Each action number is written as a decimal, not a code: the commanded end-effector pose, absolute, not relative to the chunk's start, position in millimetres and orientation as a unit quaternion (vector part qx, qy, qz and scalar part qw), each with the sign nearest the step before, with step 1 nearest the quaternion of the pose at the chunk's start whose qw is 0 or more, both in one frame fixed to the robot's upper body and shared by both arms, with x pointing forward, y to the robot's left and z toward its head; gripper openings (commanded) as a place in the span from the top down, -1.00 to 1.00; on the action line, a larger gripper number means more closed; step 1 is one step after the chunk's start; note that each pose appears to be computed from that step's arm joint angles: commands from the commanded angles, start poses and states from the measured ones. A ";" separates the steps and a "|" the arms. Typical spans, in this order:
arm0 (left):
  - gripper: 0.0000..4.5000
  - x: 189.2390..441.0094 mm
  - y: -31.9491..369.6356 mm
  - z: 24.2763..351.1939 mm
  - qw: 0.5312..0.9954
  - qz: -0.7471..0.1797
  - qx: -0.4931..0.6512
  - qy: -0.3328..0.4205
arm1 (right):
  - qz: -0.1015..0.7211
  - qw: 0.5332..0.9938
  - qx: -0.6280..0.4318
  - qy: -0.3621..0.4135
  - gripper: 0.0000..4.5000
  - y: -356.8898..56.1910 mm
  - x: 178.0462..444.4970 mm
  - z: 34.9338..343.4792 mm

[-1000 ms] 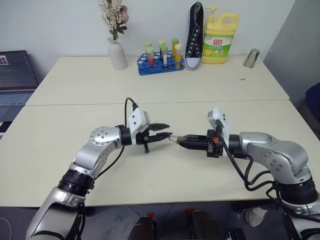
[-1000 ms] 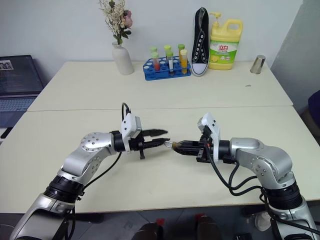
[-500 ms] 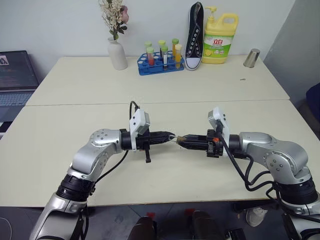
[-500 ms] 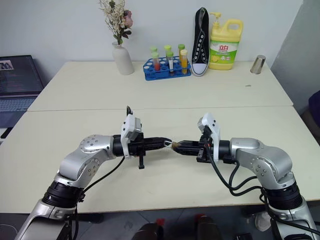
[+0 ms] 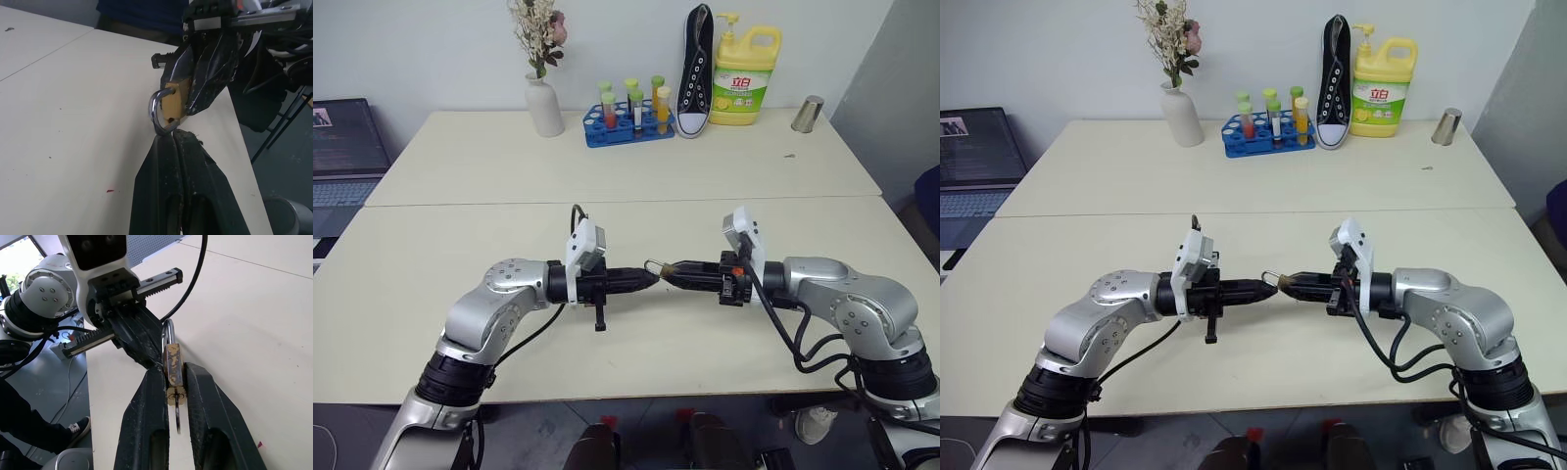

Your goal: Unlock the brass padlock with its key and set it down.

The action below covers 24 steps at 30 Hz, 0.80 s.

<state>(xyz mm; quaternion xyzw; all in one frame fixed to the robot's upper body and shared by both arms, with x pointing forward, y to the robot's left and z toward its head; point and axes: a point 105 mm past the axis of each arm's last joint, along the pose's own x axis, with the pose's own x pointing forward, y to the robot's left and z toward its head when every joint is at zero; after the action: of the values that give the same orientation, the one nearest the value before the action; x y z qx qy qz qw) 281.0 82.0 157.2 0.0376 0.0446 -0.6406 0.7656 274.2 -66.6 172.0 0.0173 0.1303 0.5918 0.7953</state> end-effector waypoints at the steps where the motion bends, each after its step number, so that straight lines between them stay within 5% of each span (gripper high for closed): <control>1: 1.00 277.6 84.5 170.8 0.767 -0.640 0.045 0.018 | 0.594 0.795 0.011 0.119 0.93 -68.3 273.4 176.0; 11: 1.00 306.9 94.0 166.3 0.822 -0.565 0.070 -0.006 | 0.601 0.790 0.009 0.123 0.93 -68.0 271.4 175.0; 24: 1.00 286.1 80.6 167.5 0.791 -0.610 0.034 0.006 | 0.602 0.788 0.009 0.124 0.93 -67.2 270.3 174.3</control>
<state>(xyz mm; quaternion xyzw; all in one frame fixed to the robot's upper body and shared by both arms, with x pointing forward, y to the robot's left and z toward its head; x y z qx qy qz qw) 291.3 80.9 155.9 0.0321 0.0246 -0.6009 0.7983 272.2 -67.8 167.6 0.0139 0.1396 0.5957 0.7908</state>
